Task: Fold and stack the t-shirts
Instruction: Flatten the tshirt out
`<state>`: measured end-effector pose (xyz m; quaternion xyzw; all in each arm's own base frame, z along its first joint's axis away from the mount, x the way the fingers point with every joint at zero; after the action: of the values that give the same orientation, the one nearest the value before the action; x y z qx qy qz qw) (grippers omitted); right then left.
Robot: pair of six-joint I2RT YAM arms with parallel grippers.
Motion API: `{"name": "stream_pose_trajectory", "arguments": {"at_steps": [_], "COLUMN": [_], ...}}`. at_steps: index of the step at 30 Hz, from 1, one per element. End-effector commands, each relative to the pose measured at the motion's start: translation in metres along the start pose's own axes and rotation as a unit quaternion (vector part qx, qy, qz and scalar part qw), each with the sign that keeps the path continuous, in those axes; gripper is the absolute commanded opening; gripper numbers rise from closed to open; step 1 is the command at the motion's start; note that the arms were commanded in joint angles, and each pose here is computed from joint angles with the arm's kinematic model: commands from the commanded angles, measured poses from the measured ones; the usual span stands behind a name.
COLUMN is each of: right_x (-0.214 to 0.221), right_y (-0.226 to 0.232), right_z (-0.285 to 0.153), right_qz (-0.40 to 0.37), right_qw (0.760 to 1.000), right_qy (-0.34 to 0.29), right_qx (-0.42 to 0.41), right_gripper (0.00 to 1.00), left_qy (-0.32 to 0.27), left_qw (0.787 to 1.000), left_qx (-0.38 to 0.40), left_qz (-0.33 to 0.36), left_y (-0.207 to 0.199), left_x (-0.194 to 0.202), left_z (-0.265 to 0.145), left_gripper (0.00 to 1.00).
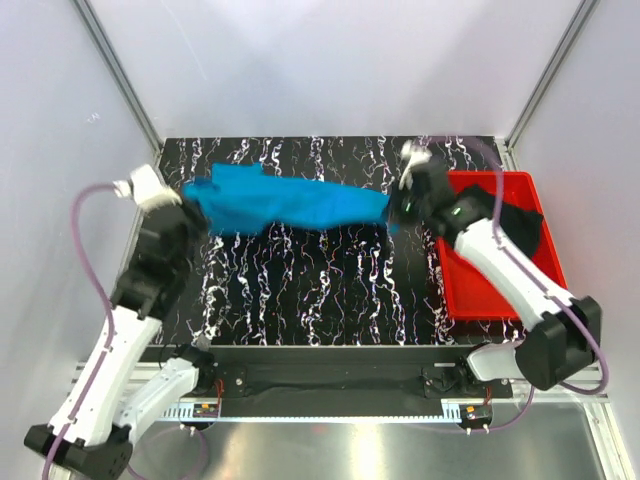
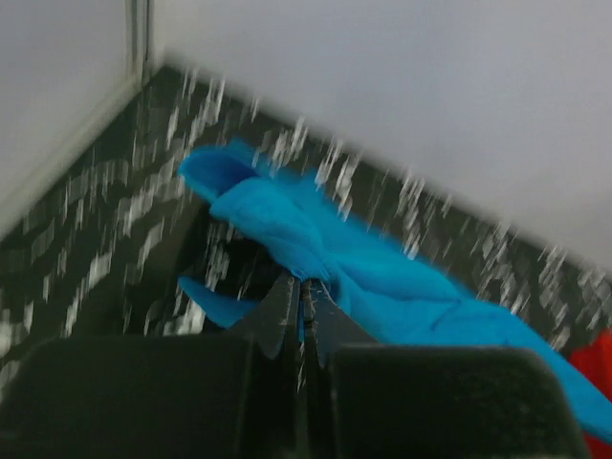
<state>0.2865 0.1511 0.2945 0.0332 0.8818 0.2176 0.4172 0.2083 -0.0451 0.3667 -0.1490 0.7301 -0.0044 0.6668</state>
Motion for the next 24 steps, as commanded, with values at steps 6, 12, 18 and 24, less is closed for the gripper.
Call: {"name": "stream_pose_trajectory", "arguments": {"at_steps": [6,12,18,24], "right_x": [0.148,0.117,0.135,0.122], "right_y": [-0.013,-0.015,-0.042,-0.061], "right_z": [0.007,-0.007,0.014,0.045], "right_qz": [0.080,0.059,0.078,0.117], "right_qw": [0.974,0.986,0.967,0.964], "right_qy": [0.206,0.155,0.180,0.137], "right_qx": [-0.055,0.032,0.163,0.194], "right_gripper": [0.41,0.59,0.58,0.59], "left_qy": [0.160,0.178,0.188,0.227], "left_qw": [0.979,0.975,0.975,0.970], "left_qx": [-0.087,-0.124,-0.116,-0.082], "left_qz": [-0.092,-0.038,-0.008,-0.003], "left_y": [0.051,0.053,0.047,0.046], "left_x": [0.120,0.120,0.111,0.125], "left_z": [-0.044,-0.033,-0.024,-0.033], "left_gripper": [0.03,0.43,0.75,0.76]}}
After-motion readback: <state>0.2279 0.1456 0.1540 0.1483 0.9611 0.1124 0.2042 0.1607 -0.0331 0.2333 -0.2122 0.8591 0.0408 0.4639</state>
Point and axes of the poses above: each gripper's point midway between its finger pads, its own z axis out along the fingers, its own y axis along the line the jaws close on, x = y × z, the point moved 9 cm from there along -z, back along the fingers, and after that the axes turned 10 degrees about z, right-handed, at the moved point
